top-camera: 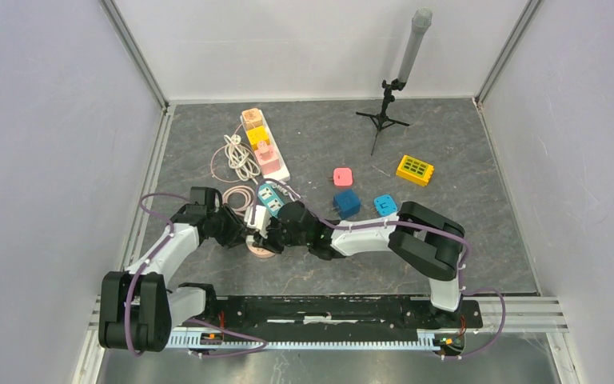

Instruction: Pull the plug off the socket

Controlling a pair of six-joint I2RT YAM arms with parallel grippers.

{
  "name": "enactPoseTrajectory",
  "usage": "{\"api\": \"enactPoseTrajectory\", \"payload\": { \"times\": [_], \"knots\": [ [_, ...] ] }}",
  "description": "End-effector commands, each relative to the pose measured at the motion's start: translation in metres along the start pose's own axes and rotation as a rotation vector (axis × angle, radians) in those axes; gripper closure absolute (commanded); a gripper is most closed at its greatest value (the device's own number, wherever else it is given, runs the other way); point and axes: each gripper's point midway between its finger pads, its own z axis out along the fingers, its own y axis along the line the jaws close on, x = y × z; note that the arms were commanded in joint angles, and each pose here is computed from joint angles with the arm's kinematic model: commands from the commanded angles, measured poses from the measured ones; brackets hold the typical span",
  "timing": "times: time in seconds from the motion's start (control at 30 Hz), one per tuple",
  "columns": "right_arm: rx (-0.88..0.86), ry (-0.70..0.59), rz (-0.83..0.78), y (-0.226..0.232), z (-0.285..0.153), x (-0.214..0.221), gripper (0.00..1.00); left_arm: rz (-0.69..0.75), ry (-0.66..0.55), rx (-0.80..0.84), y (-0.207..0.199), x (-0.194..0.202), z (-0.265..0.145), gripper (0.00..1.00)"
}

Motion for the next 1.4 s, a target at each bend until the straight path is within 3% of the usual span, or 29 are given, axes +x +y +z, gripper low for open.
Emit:
{"api": "enactPoseTrajectory", "payload": {
  "times": [0.0, 0.17, 0.47, 0.63, 0.93, 1.17, 1.37],
  "knots": [
    [0.005, -0.139, -0.102, 0.005, -0.006, -0.063, 1.00, -0.005, 0.013, -0.074, 0.016, 0.007, 0.002, 0.65],
    [-0.070, -0.246, 0.016, -0.003, -0.018, -0.076, 1.00, -0.003, 0.017, -0.073, 0.016, 0.008, 0.002, 0.66],
    [-0.043, -0.166, -0.094, 0.010, -0.008, -0.065, 1.00, -0.004, 0.025, -0.070, 0.016, 0.009, 0.002, 0.66],
    [-0.173, -0.333, 0.123, 0.001, -0.030, -0.082, 1.00, -0.003, 0.026, -0.066, 0.015, 0.009, 0.002, 0.66],
    [-0.102, -0.217, -0.022, 0.012, -0.015, -0.066, 1.00, -0.005, 0.028, -0.072, 0.016, 0.010, 0.003, 0.67],
    [-0.172, -0.373, 0.143, -0.003, -0.035, -0.089, 1.00, -0.004, 0.027, -0.072, 0.016, 0.010, 0.002, 0.69],
    [-0.116, -0.228, -0.019, 0.015, -0.012, -0.073, 1.00, -0.006, 0.029, -0.074, 0.017, 0.010, 0.003, 0.70]
  ]
}}
